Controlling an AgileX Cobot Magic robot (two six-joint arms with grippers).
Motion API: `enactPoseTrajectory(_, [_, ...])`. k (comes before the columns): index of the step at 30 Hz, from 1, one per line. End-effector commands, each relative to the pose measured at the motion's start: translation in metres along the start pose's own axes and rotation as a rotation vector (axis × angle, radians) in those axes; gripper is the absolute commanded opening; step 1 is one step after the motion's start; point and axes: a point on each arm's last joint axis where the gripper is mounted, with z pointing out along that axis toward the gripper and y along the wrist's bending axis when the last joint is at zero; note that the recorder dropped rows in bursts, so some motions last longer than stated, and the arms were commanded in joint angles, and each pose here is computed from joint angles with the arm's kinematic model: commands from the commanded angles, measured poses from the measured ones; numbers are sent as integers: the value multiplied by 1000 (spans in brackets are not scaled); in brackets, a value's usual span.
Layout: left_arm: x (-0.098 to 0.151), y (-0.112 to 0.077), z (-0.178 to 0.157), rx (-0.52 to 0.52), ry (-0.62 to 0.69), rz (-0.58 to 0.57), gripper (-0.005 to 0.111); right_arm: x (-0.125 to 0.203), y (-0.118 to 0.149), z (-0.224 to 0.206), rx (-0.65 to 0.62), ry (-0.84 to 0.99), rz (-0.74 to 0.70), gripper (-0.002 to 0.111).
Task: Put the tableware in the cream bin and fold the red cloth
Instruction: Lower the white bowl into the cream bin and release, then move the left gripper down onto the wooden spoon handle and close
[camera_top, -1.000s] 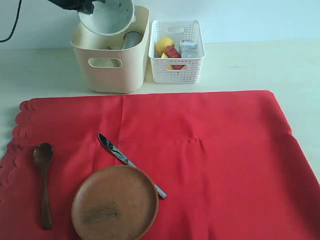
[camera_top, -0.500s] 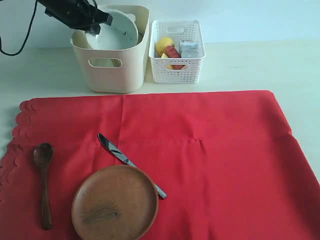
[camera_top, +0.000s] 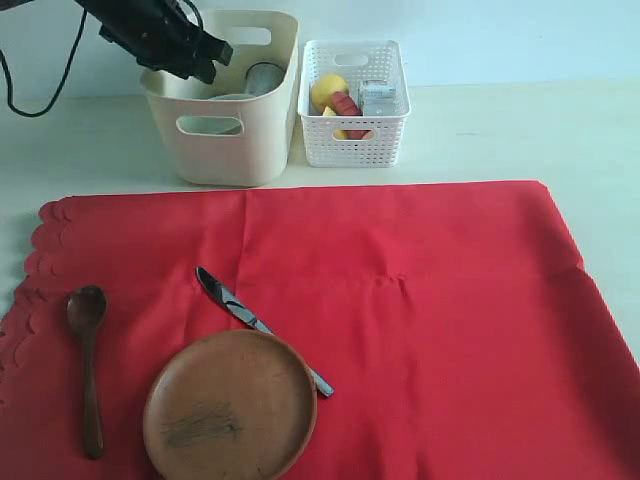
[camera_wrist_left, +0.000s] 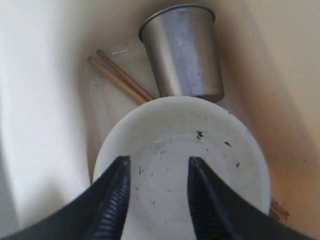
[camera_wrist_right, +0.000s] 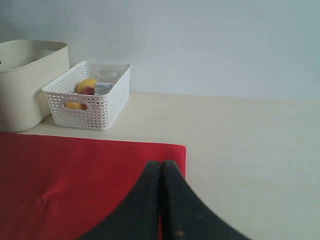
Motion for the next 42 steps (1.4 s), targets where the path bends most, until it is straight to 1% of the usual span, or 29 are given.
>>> enactPoseTrajectory(1, [-11,0,-15,-8,-13,21,52,0,-1,0,8,-10,2,0])
enactPoseTrajectory(3, [-17,-2,-27,-4,-17,27,52,0,-1,0,8,-10,2,0])
enactPoseTrajectory(7, [-28,-10,-75,23,18,29,51,0,-1,0,8,-10,2,0])
enactPoseTrajectory(8, [-29,-13,-92,36,30,16,51,0,-1,0,8,-10,2,0])
enactPoseTrajectory(10, [-29,-17,-106,55,50,6,51,0,-1,0,8,-10,2,0])
enactPoseTrajectory(11, [-28,-21,-120,77,77,-19,51,0,-1,0,8,-10,2,0])
enactPoseTrajectory(12, [-28,-26,-131,109,83,-41,51,0,-1,0,8,-10,2,0])
enactPoseTrajectory(13, [-31,-28,-141,124,61,-53,51,0,-1,0,8,-10,2,0])
enactPoseTrajectory(14, [-31,-30,-145,130,56,-61,51,0,-1,0,8,-10,2,0])
enactPoseTrajectory(15, [-28,-35,-153,138,60,-77,51,0,-1,0,8,-10,2,0])
enactPoseTrajectory(17, [-17,-46,-164,139,90,-56,51,0,-1,0,8,-10,2,0])
enactPoseTrajectory(18, [-14,-49,-166,140,100,-55,51,0,-1,0,8,-10,2,0])
enactPoseTrajectory(21, [6,-59,-176,141,153,-62,51,0,-1,0,8,-10,2,0])
enactPoseTrajectory(22, [20,-61,-180,113,194,-65,51,0,-1,0,8,-10,2,0])
enactPoseTrajectory(25, [37,-61,-194,44,193,-82,51,0,-1,0,8,-10,2,0])
enactPoseTrajectory(26, [52,-61,-203,22,196,-104,51,0,-1,0,8,-10,2,0])
enactPoseTrajectory(29, [77,-64,-213,15,189,-141,51,0,-1,0,8,-10,2,0])
enactPoseTrajectory(30, [95,-66,-217,11,189,-156,51,0,-1,0,8,-10,2,0])
enactPoseTrajectory(31, [104,-66,-218,9,189,-168,51,0,-1,0,8,-10,2,0])
enactPoseTrajectory(32, [123,-68,-220,5,196,-188,51,0,-1,0,8,-10,2,0])
enactPoseTrajectory(33, [133,-69,-220,2,199,-200,51,0,-1,0,8,-10,2,0])
enactPoseTrajectory(35, [168,-71,-219,-8,219,-246,51,0,-1,0,8,-10,2,0])
enactPoseTrajectory(39, [205,-74,-214,-4,255,-295,51,0,-1,0,8,-10,2,0])
enactPoseTrajectory(40, [219,-77,-210,14,267,-325,51,0,-1,0,8,-10,2,0])
enactPoseTrajectory(42, [231,-80,-206,35,273,-355,51,0,-1,0,8,-10,2,0])
